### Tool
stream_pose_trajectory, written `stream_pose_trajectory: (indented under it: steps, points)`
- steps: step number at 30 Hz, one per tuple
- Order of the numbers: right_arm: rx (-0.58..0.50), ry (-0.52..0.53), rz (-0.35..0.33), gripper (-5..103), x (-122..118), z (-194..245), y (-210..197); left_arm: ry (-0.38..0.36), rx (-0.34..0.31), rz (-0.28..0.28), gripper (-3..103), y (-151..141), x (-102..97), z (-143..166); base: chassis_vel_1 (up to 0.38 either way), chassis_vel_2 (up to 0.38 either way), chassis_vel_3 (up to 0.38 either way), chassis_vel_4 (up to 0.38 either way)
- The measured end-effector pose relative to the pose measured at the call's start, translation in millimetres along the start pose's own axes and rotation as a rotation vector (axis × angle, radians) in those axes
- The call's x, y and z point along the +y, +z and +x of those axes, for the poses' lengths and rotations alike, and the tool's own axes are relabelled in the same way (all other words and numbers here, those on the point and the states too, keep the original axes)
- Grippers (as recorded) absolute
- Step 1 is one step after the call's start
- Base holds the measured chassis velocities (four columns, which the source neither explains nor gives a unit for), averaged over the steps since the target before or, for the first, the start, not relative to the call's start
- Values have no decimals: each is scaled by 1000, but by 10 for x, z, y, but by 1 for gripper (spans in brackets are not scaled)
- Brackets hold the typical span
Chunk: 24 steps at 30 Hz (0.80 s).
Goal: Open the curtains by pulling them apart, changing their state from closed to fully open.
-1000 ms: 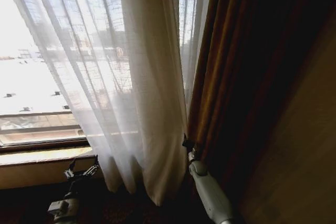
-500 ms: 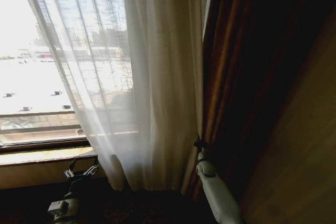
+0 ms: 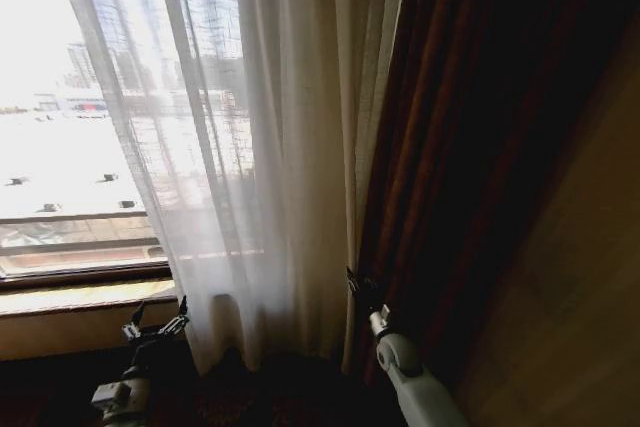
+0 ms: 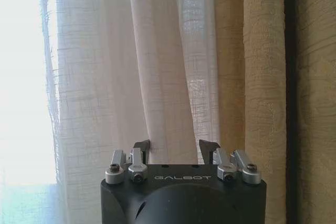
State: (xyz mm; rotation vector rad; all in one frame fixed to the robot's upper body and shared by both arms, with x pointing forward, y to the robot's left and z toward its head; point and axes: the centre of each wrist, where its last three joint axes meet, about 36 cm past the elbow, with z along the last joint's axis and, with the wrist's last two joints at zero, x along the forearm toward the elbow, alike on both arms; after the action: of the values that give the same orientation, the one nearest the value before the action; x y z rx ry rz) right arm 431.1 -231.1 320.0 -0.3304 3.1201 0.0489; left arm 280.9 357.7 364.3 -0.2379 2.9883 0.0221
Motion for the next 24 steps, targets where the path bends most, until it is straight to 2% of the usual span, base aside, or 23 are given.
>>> stream_pose_trajectory:
  steps: [1,4,5,8,10,13,24]
  points:
    - [0,0,0,51,0,0,0,0,0,0,100,0,0,0,0,0,0,0]
    - [-7,-23,1,68,45,119,7,0,0,0,100,0,0,0,0,0,0,0]
    - [-7,-23,1,68,45,119,7,0,0,0,100,0,0,0,0,0,0,0]
    - [-10,-38,9,84,82,184,16,0,0,0,100,0,0,0,18,14,-10,-20]
    - [-10,-41,10,84,89,195,13,0,0,0,100,0,0,0,55,43,-62,-61]
    - [-12,-55,12,98,103,231,-1,0,0,0,100,0,0,0,107,93,-81,-93]
    - [-20,-86,5,100,174,251,-10,0,0,0,100,0,0,0,218,219,-213,-223]
